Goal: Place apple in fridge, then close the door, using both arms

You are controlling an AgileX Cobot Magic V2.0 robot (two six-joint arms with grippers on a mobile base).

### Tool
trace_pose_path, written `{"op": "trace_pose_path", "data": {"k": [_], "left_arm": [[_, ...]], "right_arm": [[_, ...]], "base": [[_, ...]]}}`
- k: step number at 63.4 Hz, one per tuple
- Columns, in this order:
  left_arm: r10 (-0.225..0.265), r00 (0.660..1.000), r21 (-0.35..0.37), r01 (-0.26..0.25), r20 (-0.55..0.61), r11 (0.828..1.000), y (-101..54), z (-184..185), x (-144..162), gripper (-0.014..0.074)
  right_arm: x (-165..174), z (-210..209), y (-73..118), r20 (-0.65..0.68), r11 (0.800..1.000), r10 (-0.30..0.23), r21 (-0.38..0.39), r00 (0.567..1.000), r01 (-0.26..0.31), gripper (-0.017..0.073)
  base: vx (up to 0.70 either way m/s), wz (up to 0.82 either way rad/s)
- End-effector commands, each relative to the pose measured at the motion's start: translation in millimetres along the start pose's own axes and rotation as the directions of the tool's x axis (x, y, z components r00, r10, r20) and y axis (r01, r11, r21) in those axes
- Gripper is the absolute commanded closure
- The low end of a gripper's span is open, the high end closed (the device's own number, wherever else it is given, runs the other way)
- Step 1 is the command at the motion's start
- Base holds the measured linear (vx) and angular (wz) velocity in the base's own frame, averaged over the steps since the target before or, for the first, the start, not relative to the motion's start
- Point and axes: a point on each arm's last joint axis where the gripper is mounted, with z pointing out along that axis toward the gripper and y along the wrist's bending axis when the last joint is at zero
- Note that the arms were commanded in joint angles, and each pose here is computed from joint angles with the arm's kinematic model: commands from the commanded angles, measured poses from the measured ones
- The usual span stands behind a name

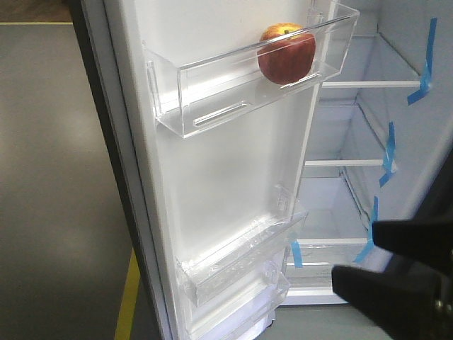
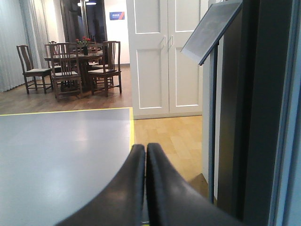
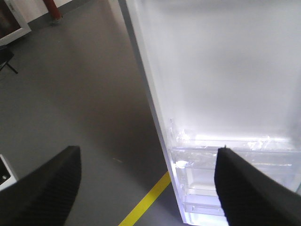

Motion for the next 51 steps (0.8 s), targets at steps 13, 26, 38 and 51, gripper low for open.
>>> {"op": "trace_pose_path", "data": {"k": [13, 26, 38, 51], "left_arm": [[-0.005, 0.998, 0.007, 0.005, 0.066, 1.0, -0.5, -1, 0, 0.06], [-0.005, 0.998, 0.007, 0.005, 0.066, 1.0, -0.5, -1, 0, 0.06], [-0.005, 0.998, 0.007, 0.005, 0.066, 1.0, -0.5, -1, 0, 0.06], [-0.005, 0.998, 0.007, 0.005, 0.066, 1.0, -0.5, -1, 0, 0.06]], "right_arm": [[41, -14, 17.5, 0.042, 0.998, 0.043, -0.041, 0.998, -0.041, 0.0005], [58, -22, 27.9, 0.043, 0.997, 0.0, -0.071, 0.999, 0.003, 0.0022], [62, -26, 33.6, 0.031, 0.995, -0.018, -0.099, 0.999, 0.021, 0.0041], [65, -27, 35.6, 0.004, 0.992, -0.021, -0.122, 1.0, 0.021, 0.0054]], "base": [[0.0, 0.0], [0.0, 0.0], [0.0, 0.0], [0.0, 0.0]]}}
